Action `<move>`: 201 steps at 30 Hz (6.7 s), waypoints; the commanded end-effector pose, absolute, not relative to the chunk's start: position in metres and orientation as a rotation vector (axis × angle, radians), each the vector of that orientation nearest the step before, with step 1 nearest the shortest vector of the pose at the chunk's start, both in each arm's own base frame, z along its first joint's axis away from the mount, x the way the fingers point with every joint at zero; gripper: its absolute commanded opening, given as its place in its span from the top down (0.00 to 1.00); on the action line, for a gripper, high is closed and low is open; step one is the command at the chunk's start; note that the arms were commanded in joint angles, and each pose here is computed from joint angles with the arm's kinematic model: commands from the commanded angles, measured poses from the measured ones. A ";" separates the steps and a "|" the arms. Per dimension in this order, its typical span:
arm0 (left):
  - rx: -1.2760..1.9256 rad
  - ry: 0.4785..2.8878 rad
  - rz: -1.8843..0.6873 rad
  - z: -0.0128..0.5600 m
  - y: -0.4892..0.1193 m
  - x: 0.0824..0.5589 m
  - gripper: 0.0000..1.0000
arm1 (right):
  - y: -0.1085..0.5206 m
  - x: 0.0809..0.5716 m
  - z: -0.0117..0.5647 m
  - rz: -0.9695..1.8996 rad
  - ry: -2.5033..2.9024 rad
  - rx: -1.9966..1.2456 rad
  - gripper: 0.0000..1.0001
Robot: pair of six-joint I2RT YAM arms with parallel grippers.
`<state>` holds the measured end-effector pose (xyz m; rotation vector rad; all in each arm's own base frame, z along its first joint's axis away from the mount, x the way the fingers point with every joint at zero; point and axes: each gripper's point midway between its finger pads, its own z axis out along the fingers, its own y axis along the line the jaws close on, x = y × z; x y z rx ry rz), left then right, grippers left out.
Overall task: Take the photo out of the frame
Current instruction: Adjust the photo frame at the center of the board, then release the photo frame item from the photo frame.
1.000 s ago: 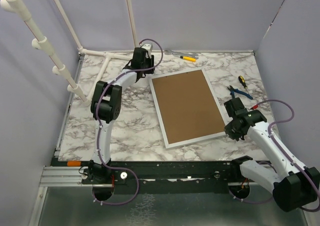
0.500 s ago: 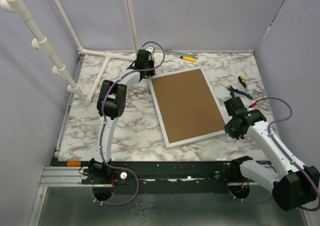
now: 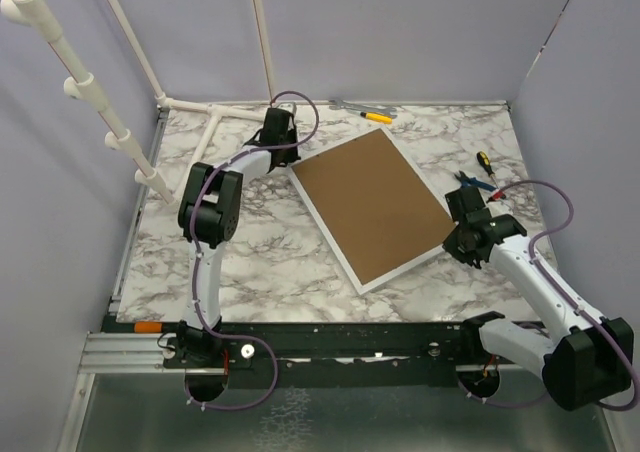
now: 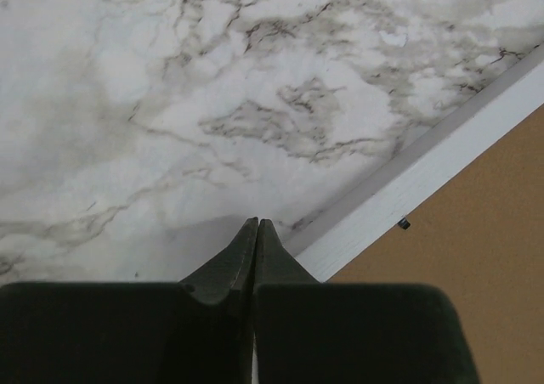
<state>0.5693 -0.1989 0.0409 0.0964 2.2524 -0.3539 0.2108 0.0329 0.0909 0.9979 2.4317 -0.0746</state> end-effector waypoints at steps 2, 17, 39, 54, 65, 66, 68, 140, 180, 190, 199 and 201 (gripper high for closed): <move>-0.104 2.408 -0.247 0.024 -0.168 0.500 1.00 | 0.039 0.260 0.113 0.011 2.280 0.945 1.00; -0.287 2.378 -0.376 0.056 -0.156 0.358 1.00 | 0.069 0.322 0.118 0.162 2.321 0.719 0.99; -0.628 2.126 -0.163 0.105 -0.070 0.342 1.00 | 0.052 0.364 0.122 -0.016 2.319 0.738 0.99; -0.768 2.081 -0.080 0.064 -0.057 0.410 1.00 | 0.062 0.299 0.091 0.150 2.377 0.703 1.00; -0.723 2.228 -0.187 0.036 -0.067 0.393 1.00 | 0.064 0.310 0.102 0.159 2.349 0.656 1.00; -0.719 2.242 -0.206 0.034 -0.070 0.392 1.00 | 0.063 0.310 0.103 0.153 2.351 0.657 1.00; -0.699 2.276 -0.269 0.031 -0.081 0.389 1.00 | 0.062 0.310 0.103 0.140 2.355 0.656 0.99; -0.092 2.223 -1.047 0.064 -0.236 0.268 0.69 | 0.272 0.280 0.059 1.573 2.260 -0.454 0.99; -0.158 2.276 -1.002 0.049 -0.217 0.279 0.78 | 0.282 0.275 0.045 1.595 2.330 -0.441 0.99; -0.142 2.254 -1.047 0.055 -0.219 0.280 0.72 | 0.275 0.280 0.045 1.604 2.315 -0.394 0.99; -0.121 2.244 -1.115 0.057 -0.228 0.279 0.71 | 0.280 0.289 0.046 1.619 2.303 -0.375 0.99; -0.120 2.247 -1.128 0.056 -0.230 0.279 0.71 | 0.280 0.288 0.044 1.626 2.306 -0.373 0.99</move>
